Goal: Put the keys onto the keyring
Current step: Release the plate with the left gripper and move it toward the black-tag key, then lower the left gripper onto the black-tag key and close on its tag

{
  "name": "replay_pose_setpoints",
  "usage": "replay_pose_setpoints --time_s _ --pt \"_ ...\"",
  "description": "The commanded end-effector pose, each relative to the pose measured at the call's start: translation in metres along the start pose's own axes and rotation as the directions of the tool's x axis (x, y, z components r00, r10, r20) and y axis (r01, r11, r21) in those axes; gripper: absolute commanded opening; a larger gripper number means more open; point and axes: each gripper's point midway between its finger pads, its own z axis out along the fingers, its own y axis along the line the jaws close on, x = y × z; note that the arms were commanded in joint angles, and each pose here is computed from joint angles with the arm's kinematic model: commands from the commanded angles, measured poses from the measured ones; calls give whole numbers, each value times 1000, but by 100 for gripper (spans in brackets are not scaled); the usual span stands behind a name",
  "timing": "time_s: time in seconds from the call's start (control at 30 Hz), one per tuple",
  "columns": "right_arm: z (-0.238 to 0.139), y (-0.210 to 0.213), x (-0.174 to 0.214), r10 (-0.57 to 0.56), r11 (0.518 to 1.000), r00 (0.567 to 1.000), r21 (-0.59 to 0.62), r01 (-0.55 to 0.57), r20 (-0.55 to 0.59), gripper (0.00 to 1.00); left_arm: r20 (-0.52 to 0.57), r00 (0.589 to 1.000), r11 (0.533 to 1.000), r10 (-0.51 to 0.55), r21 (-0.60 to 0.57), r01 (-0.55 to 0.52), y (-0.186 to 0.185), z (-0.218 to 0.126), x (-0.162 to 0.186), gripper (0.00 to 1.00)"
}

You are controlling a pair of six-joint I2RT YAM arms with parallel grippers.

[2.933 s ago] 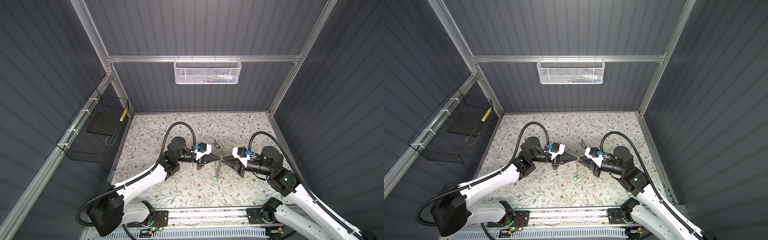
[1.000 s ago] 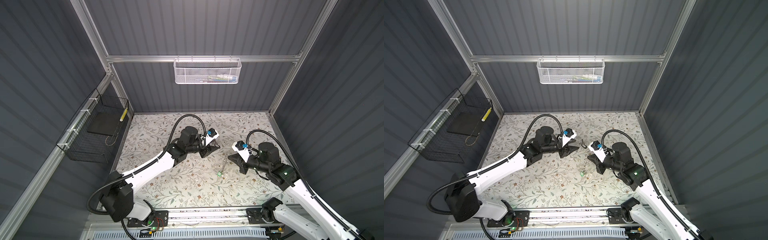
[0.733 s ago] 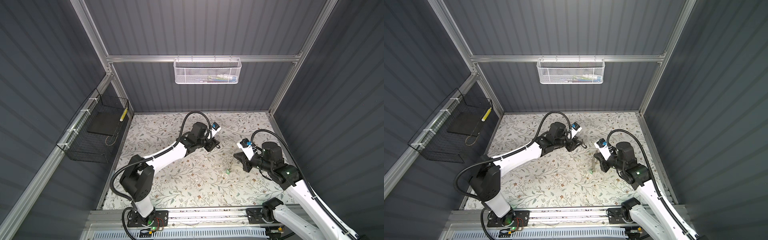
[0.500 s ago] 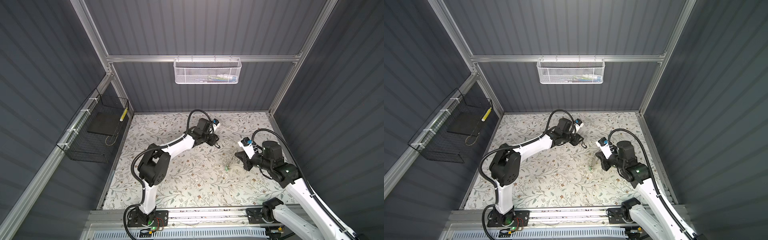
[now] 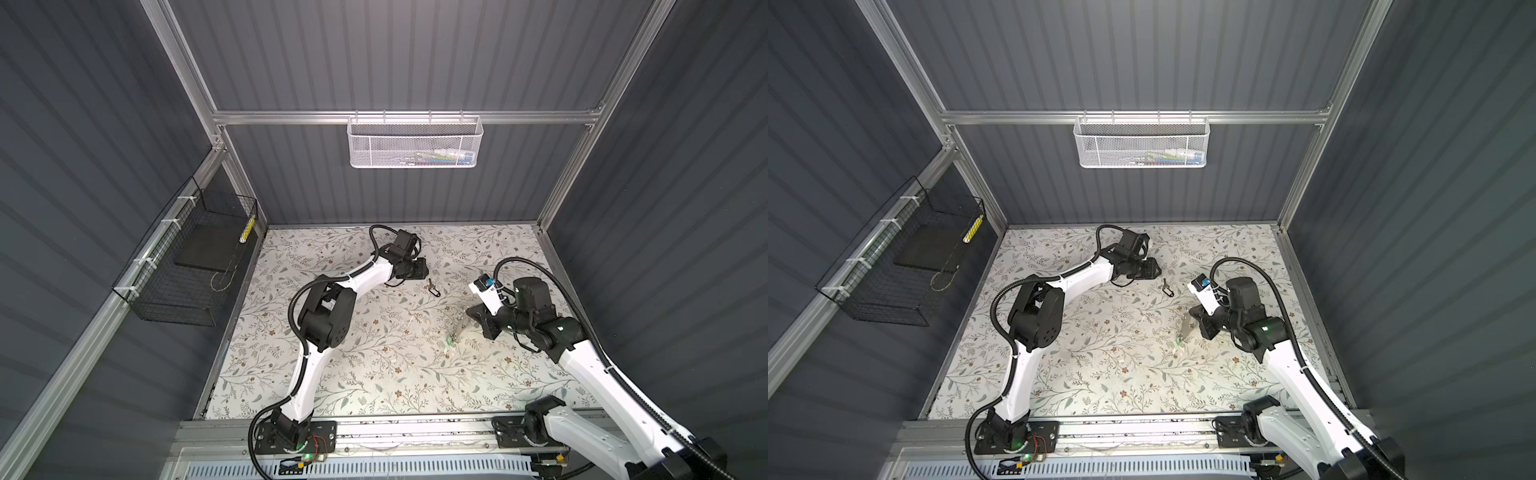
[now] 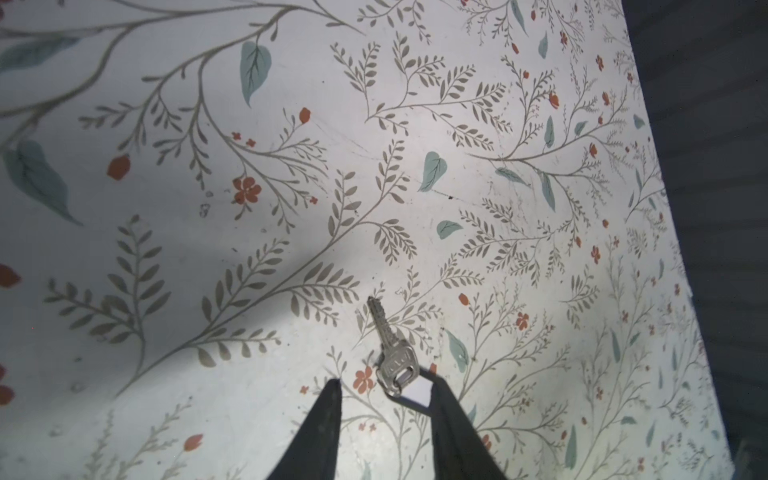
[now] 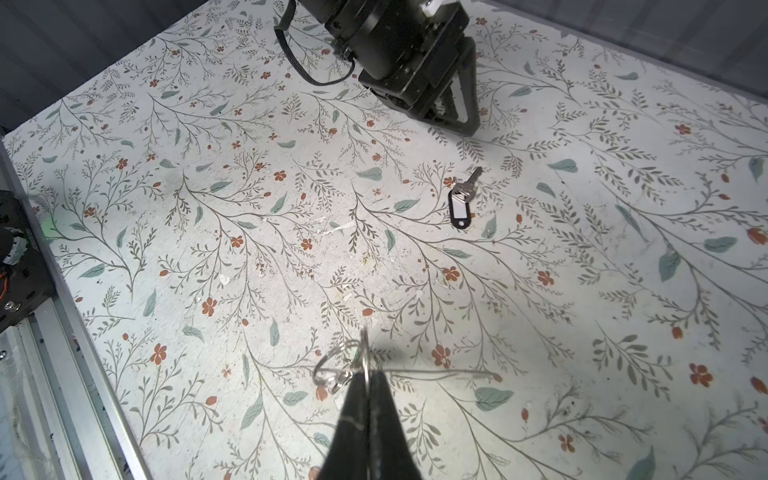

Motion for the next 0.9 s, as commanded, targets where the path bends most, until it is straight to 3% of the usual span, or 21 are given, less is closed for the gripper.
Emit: replay_pose_setpoints --time_s 0.0,0.27,0.87 --pt "-4 0 -14 -31 999 999 -11 31 33 0 -29 985 985 -170 -12 170 2 11 7 35" --pt "-1 -2 -10 -33 999 999 -21 33 21 0 -47 955 956 -293 -39 291 8 21 23 33" --pt "3 -3 -4 -29 999 1000 -36 30 6 0 -83 947 950 -310 -57 306 4 42 36 27"
